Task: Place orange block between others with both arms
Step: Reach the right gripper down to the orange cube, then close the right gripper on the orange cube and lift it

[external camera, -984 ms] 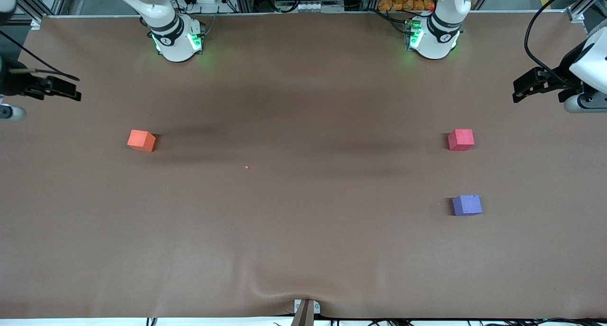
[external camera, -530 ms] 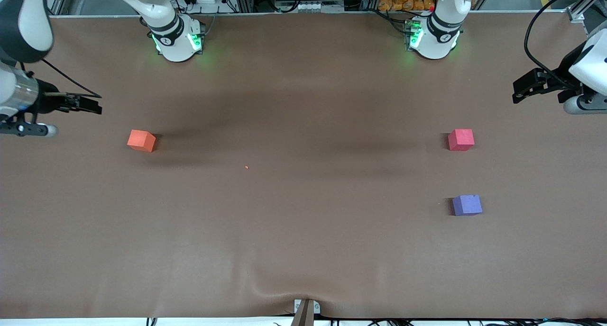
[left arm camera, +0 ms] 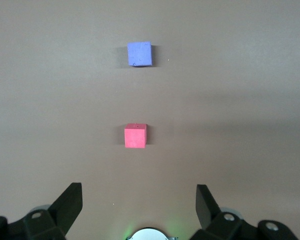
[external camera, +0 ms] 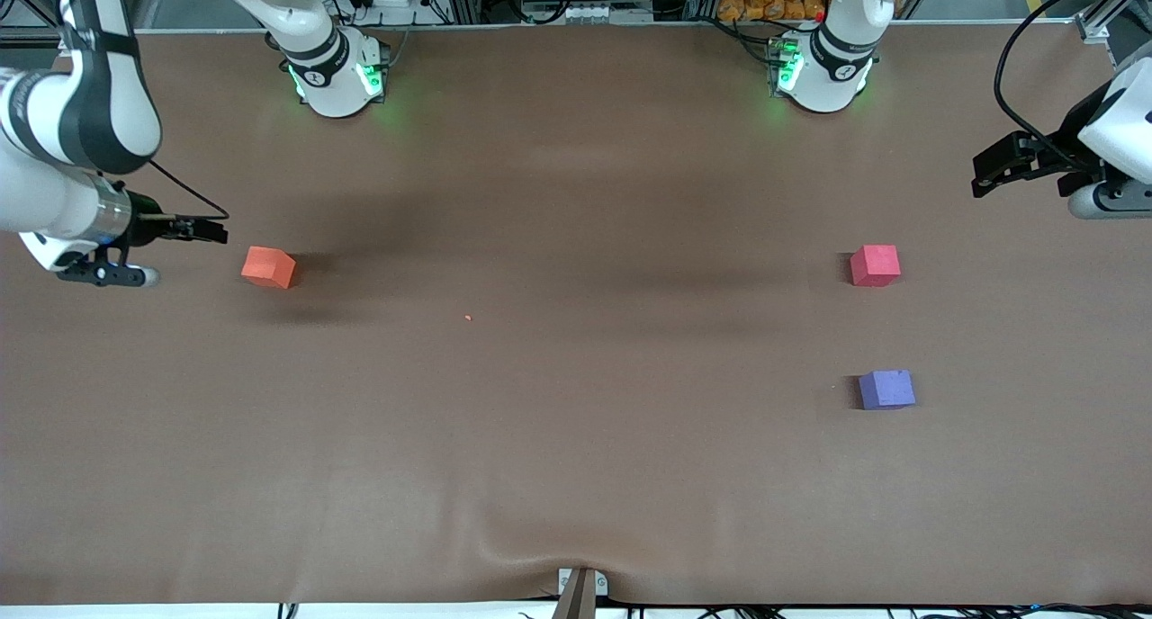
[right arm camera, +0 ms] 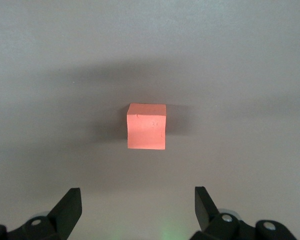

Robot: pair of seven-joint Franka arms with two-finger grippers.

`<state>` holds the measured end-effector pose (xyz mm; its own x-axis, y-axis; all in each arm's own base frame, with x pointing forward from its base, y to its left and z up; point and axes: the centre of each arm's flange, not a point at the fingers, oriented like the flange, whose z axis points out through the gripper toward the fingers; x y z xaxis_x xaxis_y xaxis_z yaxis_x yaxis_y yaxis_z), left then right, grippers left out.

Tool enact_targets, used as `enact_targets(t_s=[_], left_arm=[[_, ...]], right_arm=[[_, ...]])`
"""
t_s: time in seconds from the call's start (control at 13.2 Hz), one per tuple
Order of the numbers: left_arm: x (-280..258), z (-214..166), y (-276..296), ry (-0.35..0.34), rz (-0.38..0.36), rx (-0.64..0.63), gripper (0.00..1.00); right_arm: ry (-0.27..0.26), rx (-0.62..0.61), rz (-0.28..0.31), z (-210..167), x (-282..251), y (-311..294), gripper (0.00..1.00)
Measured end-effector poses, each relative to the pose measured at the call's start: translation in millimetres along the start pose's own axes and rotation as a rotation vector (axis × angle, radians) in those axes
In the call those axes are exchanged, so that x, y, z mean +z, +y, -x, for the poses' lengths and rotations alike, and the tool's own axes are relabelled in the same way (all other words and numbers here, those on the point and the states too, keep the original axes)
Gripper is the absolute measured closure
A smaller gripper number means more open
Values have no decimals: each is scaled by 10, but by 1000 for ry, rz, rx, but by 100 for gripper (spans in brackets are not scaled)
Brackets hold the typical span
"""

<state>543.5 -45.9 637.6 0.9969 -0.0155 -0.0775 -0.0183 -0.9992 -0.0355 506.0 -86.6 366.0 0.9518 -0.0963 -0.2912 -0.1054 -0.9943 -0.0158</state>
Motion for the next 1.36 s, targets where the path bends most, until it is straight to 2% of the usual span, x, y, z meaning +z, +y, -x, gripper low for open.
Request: enact_targets(t_s=[0.23,0.76,1.36], left_arm=[[8,-3,-1,-1,0,0,0],[42,-29,-2,0,0,0,0],[62,-42,-3,0,1,-1,0]], right_arm=[[-33,1,2,-152,321,8,0],[-68,2,7,-439,968,27,0],[-133,-1,7,-521,1420,16,0]])
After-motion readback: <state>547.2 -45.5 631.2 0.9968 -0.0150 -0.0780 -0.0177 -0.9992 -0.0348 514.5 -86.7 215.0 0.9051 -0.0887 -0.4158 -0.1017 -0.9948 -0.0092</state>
